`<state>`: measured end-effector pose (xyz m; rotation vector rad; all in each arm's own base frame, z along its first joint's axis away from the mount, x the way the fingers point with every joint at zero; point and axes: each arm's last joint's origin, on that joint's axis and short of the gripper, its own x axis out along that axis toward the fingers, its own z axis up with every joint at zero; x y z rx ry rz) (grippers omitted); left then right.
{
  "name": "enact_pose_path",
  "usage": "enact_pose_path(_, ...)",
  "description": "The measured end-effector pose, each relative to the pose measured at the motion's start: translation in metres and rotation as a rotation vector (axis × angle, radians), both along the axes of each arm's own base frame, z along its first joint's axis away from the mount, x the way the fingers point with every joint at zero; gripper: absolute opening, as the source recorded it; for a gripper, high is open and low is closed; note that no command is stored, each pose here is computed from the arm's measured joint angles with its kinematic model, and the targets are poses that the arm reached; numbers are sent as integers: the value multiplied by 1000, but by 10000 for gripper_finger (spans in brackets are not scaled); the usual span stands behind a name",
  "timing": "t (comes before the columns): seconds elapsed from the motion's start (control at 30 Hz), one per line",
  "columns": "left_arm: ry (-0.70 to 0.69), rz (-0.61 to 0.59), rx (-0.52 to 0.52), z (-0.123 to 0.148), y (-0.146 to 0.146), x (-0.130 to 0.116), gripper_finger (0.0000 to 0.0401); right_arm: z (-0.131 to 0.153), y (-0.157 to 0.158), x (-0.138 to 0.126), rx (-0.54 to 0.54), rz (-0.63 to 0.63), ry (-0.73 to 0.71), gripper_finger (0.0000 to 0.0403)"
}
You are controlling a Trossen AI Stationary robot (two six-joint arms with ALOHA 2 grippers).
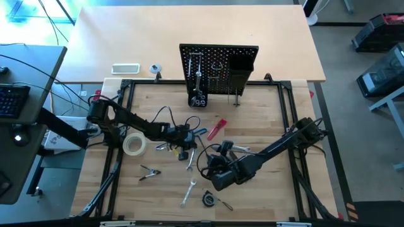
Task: Hang tools onto peg board
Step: Hang the bottom left wrench onto the peg board
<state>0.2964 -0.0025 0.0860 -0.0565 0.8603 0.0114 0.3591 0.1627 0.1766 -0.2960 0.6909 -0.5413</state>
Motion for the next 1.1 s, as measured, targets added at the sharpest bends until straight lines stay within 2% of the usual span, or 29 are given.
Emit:
enact_pose_path(0.2,12,59,-12,2,1,-2,31,3,1,11,30,84,-26,197)
enact_pose_path(0.3,16,92,-21,2,1,-2,31,-4,-3,18,92,103,-19,197)
enact_pose_path(0.53,13,158,-34,2,0,-2,30,-25,-21,29,250,-62,-78,197)
enact_pose_path(0.8,2,255,0,3,3,0,30,-23,-29,34,376,-185,-214,197)
enact_pose_path(1.1,-28,331,59,12,6,11,30,-26,-29,35,404,-215,-230,197)
